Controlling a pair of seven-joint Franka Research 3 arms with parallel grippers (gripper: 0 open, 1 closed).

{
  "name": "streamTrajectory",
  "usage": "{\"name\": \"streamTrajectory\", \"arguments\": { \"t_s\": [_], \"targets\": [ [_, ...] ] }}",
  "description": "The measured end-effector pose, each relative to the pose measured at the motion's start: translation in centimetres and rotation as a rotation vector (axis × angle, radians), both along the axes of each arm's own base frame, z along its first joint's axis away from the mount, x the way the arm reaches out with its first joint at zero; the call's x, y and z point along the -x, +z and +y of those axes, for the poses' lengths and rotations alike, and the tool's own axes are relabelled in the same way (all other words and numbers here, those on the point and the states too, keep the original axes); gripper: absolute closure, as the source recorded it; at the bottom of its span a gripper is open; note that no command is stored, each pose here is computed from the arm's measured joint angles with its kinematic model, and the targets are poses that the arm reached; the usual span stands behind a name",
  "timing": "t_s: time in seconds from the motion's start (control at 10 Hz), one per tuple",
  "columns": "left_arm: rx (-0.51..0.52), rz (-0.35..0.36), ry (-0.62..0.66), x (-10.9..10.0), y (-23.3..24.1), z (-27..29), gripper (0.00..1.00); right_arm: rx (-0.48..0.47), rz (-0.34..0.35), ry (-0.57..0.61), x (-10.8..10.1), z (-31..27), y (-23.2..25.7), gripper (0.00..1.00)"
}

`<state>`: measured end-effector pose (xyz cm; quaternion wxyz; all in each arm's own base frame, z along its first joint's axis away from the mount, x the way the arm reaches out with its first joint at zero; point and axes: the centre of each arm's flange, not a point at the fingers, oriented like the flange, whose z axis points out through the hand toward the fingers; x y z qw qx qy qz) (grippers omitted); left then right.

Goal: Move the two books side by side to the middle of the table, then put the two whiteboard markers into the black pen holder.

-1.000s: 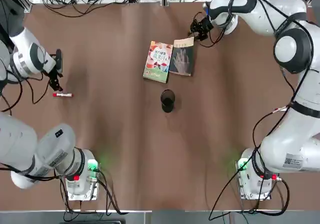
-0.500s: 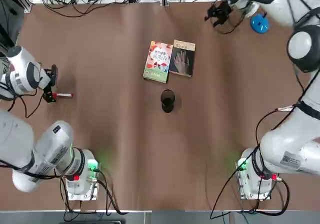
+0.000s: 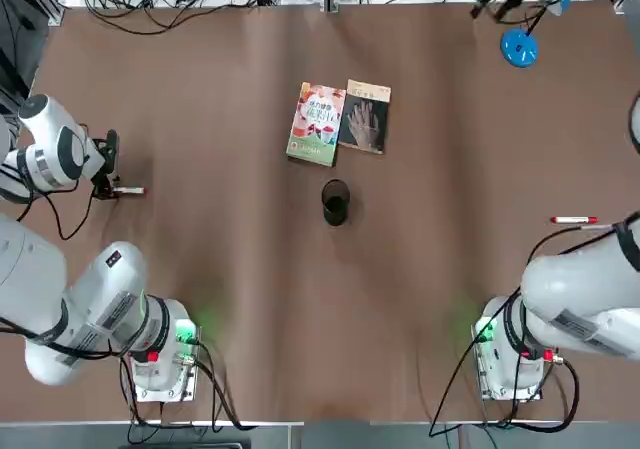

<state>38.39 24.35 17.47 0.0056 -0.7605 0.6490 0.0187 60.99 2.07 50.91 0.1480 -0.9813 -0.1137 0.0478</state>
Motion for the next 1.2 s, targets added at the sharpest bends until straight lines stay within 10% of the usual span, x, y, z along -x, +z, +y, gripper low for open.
{"name": "streamTrajectory", "arguments": {
  "t_s": [0.2,0.5,0.8,1.2],
  "targets": [
    [-0.002,-0.003,-0.002,-0.2,0.1,0.0,0.83,0.054,-0.028,0.121,3.8,-3.7,5.2,0.01],
    [-0.020,-0.026,-0.050,-2.0,1.8,-1.2,0.82,0.059,-0.043,0.308,6.5,-13.6,3.6,0.01],
    [-0.110,0.010,-0.177,-8.5,11.1,-6.1,0.82,0.062,-0.076,0.423,8.7,-19.3,-2.1,0.01],
    [-0.245,0.076,-0.118,-12.8,19.6,-25.0,0.82,0.114,-0.184,0.596,13.7,-24.0,-12.9,0.01]
  ]
}}
